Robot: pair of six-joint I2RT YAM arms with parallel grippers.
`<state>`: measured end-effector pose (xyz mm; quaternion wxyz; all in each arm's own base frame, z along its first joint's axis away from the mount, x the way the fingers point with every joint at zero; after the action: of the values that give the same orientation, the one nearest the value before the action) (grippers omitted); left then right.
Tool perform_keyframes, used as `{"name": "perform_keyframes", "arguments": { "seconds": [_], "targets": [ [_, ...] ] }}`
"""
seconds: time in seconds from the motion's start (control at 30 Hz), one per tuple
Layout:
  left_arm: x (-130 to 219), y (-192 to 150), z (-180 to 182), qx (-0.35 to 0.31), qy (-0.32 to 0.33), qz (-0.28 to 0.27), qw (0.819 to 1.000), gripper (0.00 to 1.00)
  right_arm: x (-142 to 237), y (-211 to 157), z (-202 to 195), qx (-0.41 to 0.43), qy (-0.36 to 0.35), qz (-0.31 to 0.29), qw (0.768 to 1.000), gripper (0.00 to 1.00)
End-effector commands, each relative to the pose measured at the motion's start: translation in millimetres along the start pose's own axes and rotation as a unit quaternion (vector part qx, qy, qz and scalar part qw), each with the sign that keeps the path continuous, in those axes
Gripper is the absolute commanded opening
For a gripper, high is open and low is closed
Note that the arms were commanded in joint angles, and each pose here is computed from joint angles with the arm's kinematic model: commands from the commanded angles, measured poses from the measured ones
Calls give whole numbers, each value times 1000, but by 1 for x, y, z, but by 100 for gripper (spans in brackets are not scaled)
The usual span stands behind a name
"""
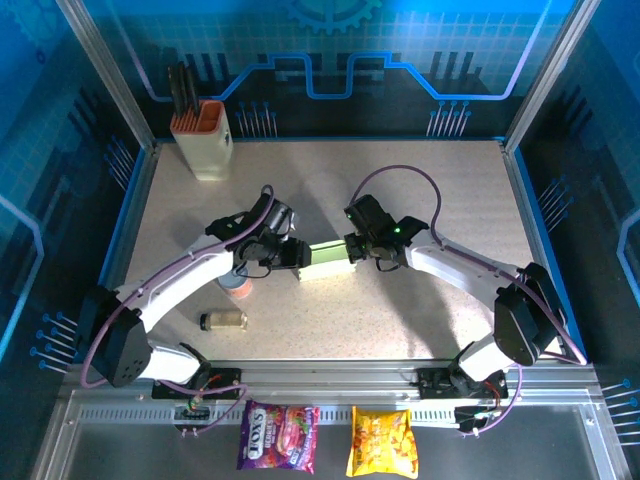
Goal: Fold the paper box
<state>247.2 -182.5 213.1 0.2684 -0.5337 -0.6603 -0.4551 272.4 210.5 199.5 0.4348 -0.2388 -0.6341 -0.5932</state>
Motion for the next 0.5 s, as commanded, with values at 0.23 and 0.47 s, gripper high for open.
{"name": "perform_keyframes", "arguments": {
  "seconds": [0.23,0.47],
  "targets": [
    [-3,1,-4,12,-28,4,1000,29,-1,0,5,-1,-2,8,1000,0],
    [-16,-9,8,7,5,34,999,28,-5,-5,4,0,-5,11,1000,0]
  ]
}}
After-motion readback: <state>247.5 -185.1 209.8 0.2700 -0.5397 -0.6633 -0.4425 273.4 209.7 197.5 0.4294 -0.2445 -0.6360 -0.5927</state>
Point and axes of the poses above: each hand's point on the last joint's axis, 136 mm out from that joint toward the fingers, its own x axis back along the fingers, its own z axis along the line the jaws close on, y = z × x, the point moved 8 cm from there along x, back along the fingers, and after that the axes turned 3 degrees about -x, right-handed, at the moved point
